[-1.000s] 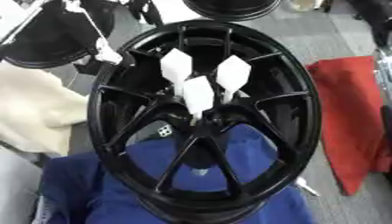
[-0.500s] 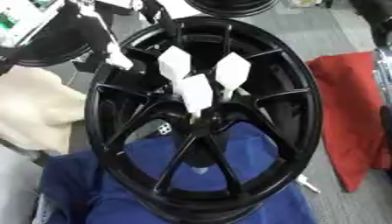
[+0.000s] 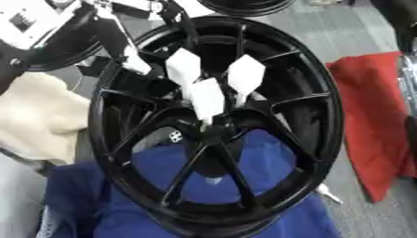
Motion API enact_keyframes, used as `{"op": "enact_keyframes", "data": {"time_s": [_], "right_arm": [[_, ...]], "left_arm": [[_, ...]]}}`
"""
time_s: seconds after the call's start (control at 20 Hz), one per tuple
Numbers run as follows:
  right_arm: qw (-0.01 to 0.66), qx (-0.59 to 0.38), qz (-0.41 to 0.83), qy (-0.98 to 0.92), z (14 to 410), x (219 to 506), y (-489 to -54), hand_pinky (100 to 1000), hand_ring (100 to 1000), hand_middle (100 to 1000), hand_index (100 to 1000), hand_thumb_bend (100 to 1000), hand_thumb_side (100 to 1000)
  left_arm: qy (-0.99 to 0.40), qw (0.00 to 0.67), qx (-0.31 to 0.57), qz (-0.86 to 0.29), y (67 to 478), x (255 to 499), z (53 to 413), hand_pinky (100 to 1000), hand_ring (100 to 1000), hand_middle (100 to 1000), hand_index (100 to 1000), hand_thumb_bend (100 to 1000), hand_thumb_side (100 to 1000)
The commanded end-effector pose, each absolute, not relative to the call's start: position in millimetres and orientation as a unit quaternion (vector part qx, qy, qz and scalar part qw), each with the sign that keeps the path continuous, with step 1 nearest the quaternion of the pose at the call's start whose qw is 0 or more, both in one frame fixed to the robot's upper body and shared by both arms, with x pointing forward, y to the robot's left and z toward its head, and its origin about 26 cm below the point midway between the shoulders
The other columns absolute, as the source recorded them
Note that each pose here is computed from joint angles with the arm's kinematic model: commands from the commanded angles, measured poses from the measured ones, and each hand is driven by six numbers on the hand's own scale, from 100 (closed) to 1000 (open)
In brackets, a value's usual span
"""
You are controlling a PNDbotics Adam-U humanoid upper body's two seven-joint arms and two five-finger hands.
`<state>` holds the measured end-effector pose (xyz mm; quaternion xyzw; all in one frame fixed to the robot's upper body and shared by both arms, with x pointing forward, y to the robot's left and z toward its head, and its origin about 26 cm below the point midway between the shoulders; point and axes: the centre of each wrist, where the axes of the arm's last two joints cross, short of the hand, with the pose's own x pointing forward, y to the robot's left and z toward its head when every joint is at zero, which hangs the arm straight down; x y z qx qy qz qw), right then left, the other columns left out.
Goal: Pull the pin out of the wheel hub.
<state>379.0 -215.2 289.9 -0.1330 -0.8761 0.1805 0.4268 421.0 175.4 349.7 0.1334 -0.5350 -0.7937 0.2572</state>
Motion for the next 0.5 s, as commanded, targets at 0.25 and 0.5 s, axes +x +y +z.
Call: {"op": "enact_keyframes", "data": {"time_s": [0.25,0.5], "right_arm": [[0.412,-0.130,0.178,-0.884,300.1,377.4,-214.6,669,555,549,691,100,689],[0.412,-0.129,0.172,-0.885,299.3,377.6,-214.5,669,556,550,692,100,690]], "left_arm": [[-0.542,0.257,0.135,-0.789,175.0,419.8,359.4,898,930,873,929,358,350],[-0.539,0.262,0.131,-0.790,174.6,421.4,355.4,890,923,864,923,344,359]]}}
